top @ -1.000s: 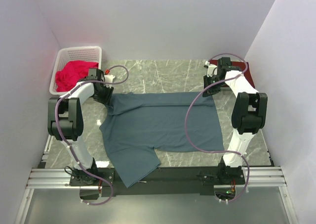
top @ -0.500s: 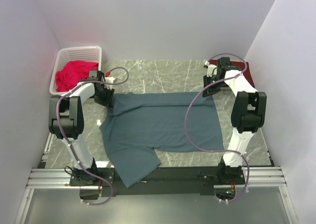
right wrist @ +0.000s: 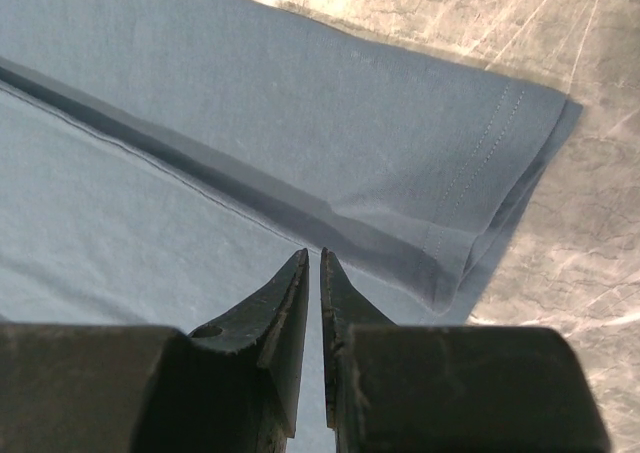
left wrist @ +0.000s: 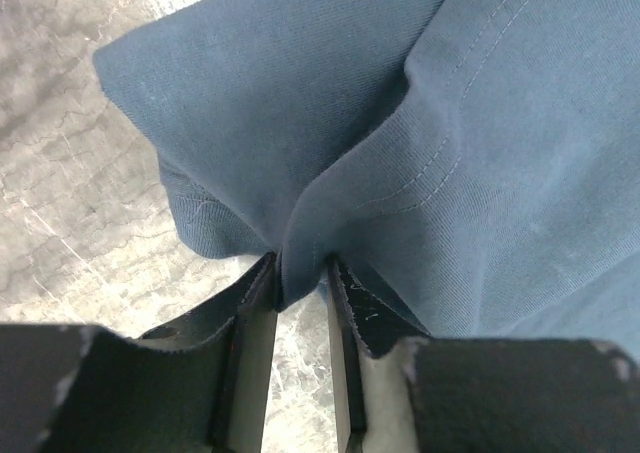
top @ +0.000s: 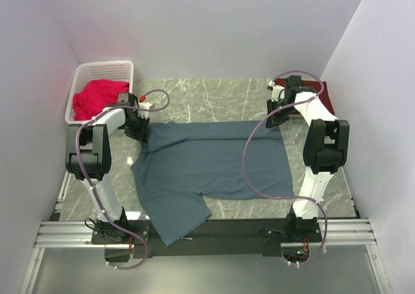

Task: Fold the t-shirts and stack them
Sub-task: Fold the tshirt

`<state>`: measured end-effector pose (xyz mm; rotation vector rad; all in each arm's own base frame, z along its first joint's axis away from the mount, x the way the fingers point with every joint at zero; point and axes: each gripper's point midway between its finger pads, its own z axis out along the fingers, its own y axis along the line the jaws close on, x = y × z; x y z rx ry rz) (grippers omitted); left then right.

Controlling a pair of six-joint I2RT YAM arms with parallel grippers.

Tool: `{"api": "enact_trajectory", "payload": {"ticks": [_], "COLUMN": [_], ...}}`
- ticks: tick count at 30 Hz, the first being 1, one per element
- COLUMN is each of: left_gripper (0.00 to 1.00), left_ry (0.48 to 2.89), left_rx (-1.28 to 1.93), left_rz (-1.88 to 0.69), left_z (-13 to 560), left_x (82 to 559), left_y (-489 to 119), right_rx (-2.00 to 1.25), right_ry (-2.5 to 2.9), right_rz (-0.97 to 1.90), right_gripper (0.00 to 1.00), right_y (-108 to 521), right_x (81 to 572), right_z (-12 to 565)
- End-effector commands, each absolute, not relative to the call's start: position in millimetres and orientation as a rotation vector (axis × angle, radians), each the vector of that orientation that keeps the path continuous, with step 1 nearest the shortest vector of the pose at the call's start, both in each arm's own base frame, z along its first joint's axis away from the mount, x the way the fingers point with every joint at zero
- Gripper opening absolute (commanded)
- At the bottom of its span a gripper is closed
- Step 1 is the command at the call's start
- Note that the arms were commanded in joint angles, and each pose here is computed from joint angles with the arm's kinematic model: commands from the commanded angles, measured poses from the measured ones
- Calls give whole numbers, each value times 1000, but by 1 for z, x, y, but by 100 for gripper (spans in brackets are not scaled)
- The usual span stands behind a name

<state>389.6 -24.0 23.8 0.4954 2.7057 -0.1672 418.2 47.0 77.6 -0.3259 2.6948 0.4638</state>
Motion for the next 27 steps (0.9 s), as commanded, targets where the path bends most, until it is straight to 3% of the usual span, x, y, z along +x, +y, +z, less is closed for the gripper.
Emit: {"api": "enact_trajectory", "payload": {"ticks": [1,6,9,18,20,22,27], "left_gripper": [32,43,42,15,13,2,1], "left_ry": [2636,2619,2606,2580,2572,2557,2494], "left_rx": [482,485,486,494,499,511,645], "left_rz": [-128,-94,-77,-91,-93,-95,-145], "left_z": [50,55,60,71,75,81,97], "left_x": [403,406,412,417,416,413,396], "left_y": [-19,-15,-14,-17,-18,-20,-37], "right_rx": [-329,-327,-329,-328,-330,-330,-333], "right_ry": [2655,2657,2657,2662,2664,2668,2670], "right_rz": [464,471,473,472,475,479,479], "right_gripper": [17,17,17,17,17,17,17], "right_y": [48,49,49,48,49,49,49], "right_x": [430,430,430,429,429,429,429], "right_z": [93,93,93,93,93,92,92]}}
